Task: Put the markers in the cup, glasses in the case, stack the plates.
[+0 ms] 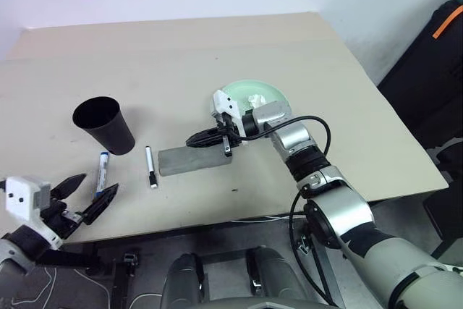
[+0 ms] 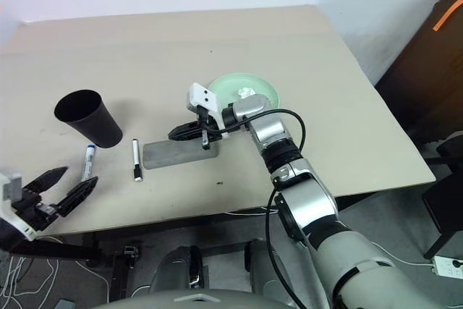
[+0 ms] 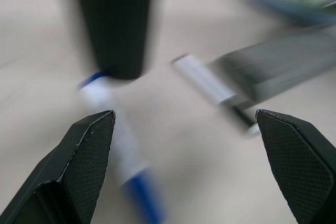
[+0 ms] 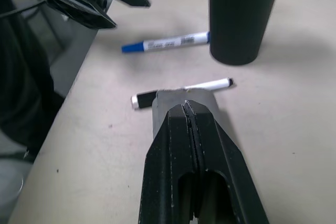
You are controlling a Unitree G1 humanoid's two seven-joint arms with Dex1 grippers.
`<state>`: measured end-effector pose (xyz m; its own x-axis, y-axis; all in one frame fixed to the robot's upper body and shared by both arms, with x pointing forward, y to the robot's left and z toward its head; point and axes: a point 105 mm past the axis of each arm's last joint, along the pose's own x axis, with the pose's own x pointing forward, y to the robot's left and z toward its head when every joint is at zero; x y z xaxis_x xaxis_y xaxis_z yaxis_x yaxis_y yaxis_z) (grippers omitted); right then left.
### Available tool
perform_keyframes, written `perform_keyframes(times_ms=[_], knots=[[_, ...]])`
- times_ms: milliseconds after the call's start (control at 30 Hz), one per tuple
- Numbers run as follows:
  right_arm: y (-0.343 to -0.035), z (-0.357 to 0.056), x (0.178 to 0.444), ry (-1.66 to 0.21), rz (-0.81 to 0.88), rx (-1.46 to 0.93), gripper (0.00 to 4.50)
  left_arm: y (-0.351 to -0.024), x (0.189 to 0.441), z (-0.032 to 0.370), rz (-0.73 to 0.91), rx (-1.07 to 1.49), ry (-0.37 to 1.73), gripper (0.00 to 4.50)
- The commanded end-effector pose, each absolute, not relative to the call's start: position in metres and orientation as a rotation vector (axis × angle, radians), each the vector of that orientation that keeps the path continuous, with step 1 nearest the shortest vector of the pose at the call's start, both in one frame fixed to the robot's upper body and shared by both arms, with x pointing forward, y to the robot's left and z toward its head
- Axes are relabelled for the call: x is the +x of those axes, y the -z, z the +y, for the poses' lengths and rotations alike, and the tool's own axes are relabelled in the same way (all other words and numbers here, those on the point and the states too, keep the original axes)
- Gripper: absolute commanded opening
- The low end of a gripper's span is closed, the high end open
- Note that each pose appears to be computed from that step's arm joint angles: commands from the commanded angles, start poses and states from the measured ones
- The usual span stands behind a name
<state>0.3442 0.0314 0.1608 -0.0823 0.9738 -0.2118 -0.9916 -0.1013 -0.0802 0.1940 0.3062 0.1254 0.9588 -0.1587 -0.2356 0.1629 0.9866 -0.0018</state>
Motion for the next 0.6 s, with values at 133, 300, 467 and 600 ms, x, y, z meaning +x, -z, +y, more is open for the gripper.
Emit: perform_keyframes(times_ms=[133,300,467,600], knots=[[-0.19,0.029,0.344,-1.624,-0.039,-0.185,0.01,-0.134,0.2,0.333,0.276,0.029,-0.108,4.5],[-0.193,0.03,0.342,-1.621,-0.062,-0.192,0.01,-0.138,0.219,0.32,0.283,0.033,-0.091,4.5],[-0.194,0.028,0.341,-1.605,-0.068,-0.198,0.01,-0.13,0.235,0.312,0.332,0.005,-0.075,4.5],[-0.189,0.026,0.345,-1.573,-0.048,-0.214,0.01,-0.119,0.245,0.311,0.399,0.017,-0.096,4.5]])
